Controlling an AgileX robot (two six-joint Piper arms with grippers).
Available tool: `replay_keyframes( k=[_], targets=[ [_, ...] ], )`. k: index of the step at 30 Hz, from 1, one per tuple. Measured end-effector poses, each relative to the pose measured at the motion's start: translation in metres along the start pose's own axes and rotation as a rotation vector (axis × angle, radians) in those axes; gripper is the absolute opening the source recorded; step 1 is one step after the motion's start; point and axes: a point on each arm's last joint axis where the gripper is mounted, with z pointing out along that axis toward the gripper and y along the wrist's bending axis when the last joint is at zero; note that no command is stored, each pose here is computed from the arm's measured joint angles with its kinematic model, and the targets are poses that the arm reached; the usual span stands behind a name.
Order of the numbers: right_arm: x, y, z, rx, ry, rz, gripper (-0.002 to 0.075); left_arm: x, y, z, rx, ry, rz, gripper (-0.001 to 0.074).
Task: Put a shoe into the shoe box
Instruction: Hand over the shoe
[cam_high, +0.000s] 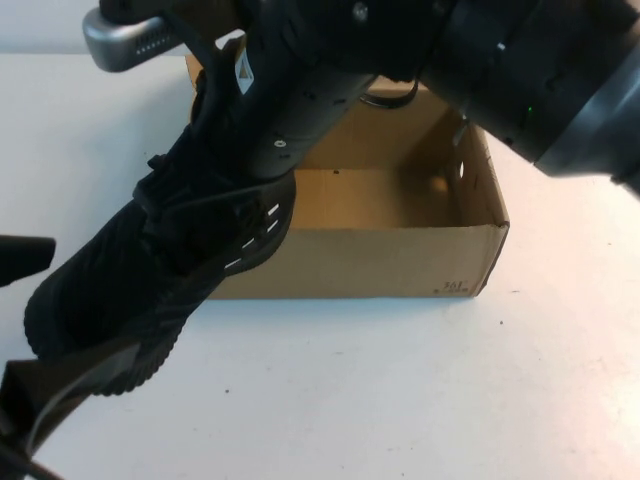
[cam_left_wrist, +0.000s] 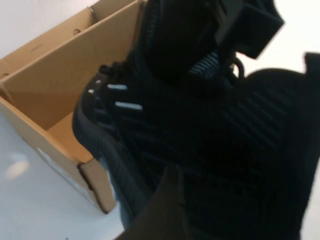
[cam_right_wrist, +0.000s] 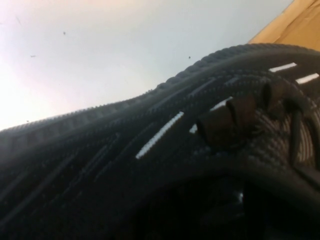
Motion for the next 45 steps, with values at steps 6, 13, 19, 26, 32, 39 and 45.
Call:
replay_keyframes(
  k=[6, 13, 19, 26, 32, 39, 45],
  targets=[
    [0.001, 0.001, 0.014, -0.007, 0.029, 0.005, 0.0006, 0.002, 0.009, 0.014, 0.011, 0.037, 0.023, 0.0653],
    [0.000, -0.004, 0.018, -0.032, 0.040, 0.033, 0.0004, 0.003, 0.013, 0.022, 0.026, 0.055, 0.004, 0.0653],
    [-0.002, -0.017, 0.018, -0.072, 0.045, 0.092, 0.0004, 0.002, 0.012, 0.026, 0.050, 0.057, 0.010, 0.0653],
    [-0.001, -0.017, 0.019, -0.090, 0.051, 0.094, 0.0004, 0.004, 0.018, 0.042, 0.068, 0.089, -0.016, 0.0653],
    [-0.001, -0.015, 0.019, -0.110, 0.055, 0.071, 0.0004, 0.007, 0.024, 0.052, 0.062, 0.109, -0.036, 0.0624],
    [-0.001, -0.016, 0.019, -0.113, 0.060, 0.055, 0.0004, 0.006, 0.024, 0.055, 0.074, 0.103, -0.058, 0.0246],
    [0.000, -0.016, 0.019, -0.110, 0.063, 0.035, 0.0004, 0.005, 0.023, 0.055, 0.082, 0.093, -0.072, 0.0075]
  ],
)
